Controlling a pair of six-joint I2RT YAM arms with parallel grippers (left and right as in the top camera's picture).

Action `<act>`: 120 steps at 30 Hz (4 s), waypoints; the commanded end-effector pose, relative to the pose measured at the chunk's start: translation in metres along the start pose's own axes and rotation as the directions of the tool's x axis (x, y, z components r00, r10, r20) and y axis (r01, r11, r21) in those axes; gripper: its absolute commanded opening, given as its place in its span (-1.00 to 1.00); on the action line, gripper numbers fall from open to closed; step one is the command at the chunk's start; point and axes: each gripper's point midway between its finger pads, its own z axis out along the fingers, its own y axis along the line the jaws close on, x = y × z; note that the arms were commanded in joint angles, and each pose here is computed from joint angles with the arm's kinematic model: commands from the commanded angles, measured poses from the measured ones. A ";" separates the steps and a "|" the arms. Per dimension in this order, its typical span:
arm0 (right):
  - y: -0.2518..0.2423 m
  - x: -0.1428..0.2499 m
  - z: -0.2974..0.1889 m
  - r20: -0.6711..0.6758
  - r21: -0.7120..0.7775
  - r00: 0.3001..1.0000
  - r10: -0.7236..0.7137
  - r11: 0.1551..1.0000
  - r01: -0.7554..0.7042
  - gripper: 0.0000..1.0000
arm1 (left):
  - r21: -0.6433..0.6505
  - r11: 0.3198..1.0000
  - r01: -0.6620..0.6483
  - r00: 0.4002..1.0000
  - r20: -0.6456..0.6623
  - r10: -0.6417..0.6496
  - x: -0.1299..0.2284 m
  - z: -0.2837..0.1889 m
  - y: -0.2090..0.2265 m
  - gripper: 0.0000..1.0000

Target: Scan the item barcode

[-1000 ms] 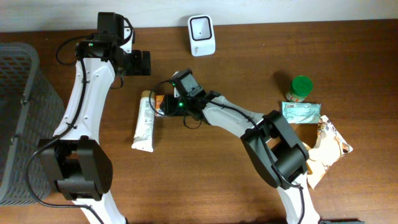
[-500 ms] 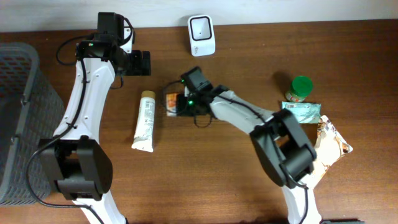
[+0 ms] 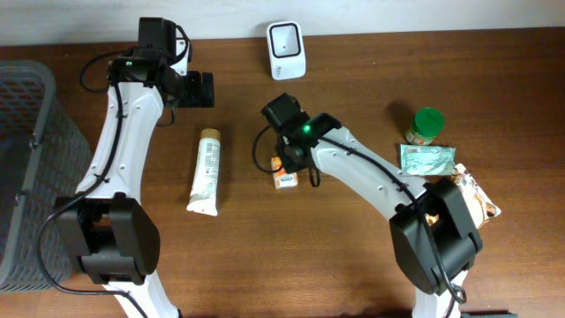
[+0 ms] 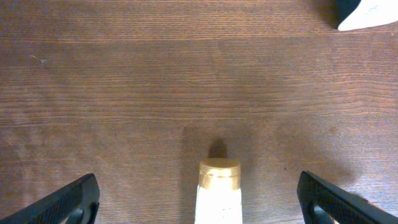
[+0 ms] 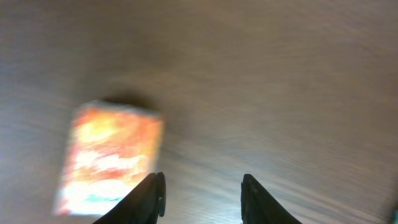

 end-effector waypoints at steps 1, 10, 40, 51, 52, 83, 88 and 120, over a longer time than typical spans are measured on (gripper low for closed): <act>0.064 0.017 -0.004 -0.024 -0.173 0.990 -0.138 0.976 0.132 0.15 | -0.005 1.000 -0.018 1.000 -0.010 0.018 0.002 0.003 0.002 0.98; 0.076 0.039 0.020 -0.083 -0.059 0.947 -0.310 0.950 0.306 0.04 | -0.005 1.000 -0.018 1.000 -0.010 0.018 0.002 0.003 0.002 0.98; 0.015 -0.005 0.032 -0.171 -0.618 0.978 0.120 0.760 -0.201 -0.71 | -0.005 1.000 -0.018 1.000 -0.010 0.018 0.002 0.003 0.002 0.98; -0.005 -0.036 0.049 0.069 -0.468 0.989 -0.127 0.872 0.145 -0.20 | -0.005 1.000 -0.018 1.000 -0.010 0.018 0.002 0.003 0.002 0.98; 0.000 -0.034 0.051 0.064 -0.474 0.989 -0.136 0.867 0.150 -0.24 | -0.005 1.000 -0.018 1.000 -0.010 0.018 0.002 0.003 0.002 0.99; 0.017 -0.036 0.046 0.031 -0.450 0.999 0.027 0.893 -0.010 -0.91 | -0.005 1.000 -0.018 1.000 -0.010 0.018 0.002 0.003 0.002 0.98; -0.008 -0.066 -0.039 0.084 -0.498 0.994 0.072 0.867 -0.021 -0.47 | -0.005 1.000 -0.018 1.000 -0.010 0.018 0.002 0.003 0.002 0.98; -0.020 -0.026 0.003 -0.178 -0.852 0.977 0.115 0.479 -0.211 -0.92 | -0.005 1.000 -0.018 1.000 -0.010 0.018 0.002 0.003 0.002 0.99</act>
